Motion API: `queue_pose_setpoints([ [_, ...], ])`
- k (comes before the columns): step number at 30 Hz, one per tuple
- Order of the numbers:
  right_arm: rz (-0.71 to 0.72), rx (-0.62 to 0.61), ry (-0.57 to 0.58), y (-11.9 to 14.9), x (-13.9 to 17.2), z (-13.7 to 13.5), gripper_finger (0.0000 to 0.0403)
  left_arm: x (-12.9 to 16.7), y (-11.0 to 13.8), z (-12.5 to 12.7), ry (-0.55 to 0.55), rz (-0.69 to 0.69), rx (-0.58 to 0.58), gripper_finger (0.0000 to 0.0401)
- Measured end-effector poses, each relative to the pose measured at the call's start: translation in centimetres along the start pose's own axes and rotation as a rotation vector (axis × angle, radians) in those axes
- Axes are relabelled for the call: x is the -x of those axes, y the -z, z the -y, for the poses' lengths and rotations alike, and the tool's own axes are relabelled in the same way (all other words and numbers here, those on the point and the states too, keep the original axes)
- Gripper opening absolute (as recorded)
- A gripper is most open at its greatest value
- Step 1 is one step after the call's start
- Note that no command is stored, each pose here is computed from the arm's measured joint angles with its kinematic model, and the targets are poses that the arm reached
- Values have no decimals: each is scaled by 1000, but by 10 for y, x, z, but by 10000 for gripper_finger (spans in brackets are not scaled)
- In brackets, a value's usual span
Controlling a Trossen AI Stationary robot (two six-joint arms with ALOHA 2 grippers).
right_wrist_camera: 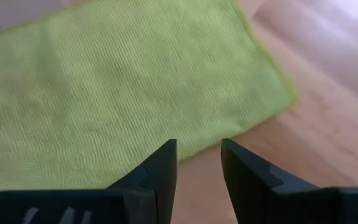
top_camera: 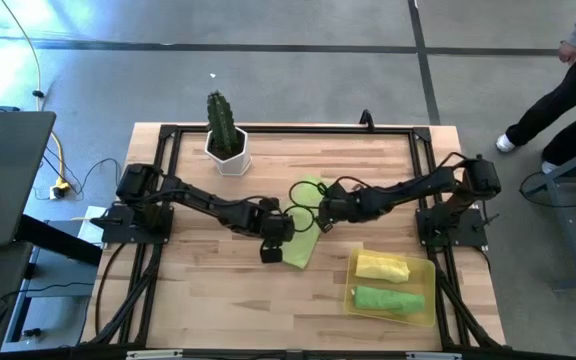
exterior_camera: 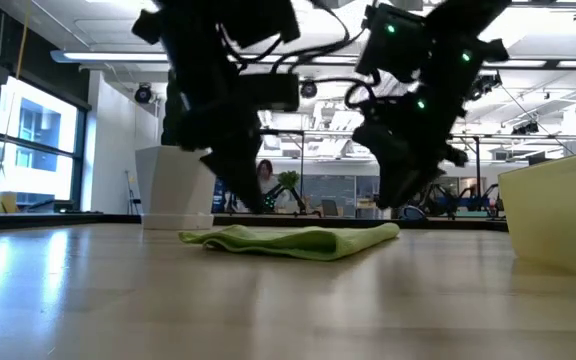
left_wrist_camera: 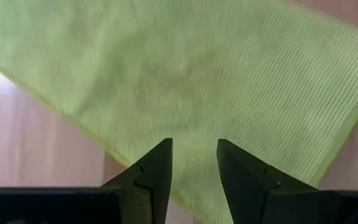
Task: Roll microfiber towels into tight, uniform cylinder then place into a basket
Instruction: Fold the light green towel
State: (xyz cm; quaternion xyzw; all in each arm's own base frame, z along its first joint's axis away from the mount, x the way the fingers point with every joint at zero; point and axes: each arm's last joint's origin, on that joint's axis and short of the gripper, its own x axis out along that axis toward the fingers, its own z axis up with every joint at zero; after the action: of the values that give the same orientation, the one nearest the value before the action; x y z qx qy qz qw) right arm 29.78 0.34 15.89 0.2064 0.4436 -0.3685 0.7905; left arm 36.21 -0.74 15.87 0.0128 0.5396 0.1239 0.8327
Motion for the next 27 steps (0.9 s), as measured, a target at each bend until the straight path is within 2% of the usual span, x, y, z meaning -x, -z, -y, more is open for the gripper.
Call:
queue_pose_setpoints([
  [8,57,-37,-56,20,-24,14,116,-12,24,6,19,-61,77,117],
  [14,66,-8,-10,21,-39,37,116,-15,33,21,87,-21,162,117],
  [20,128,142,38,6,-49,53,116,-14,30,41,163,113,185,117],
  [22,125,196,34,0,-50,55,116,-13,29,44,152,137,161,117],
  [27,90,258,-94,-14,-33,47,116,-6,26,43,81,186,147,117],
])
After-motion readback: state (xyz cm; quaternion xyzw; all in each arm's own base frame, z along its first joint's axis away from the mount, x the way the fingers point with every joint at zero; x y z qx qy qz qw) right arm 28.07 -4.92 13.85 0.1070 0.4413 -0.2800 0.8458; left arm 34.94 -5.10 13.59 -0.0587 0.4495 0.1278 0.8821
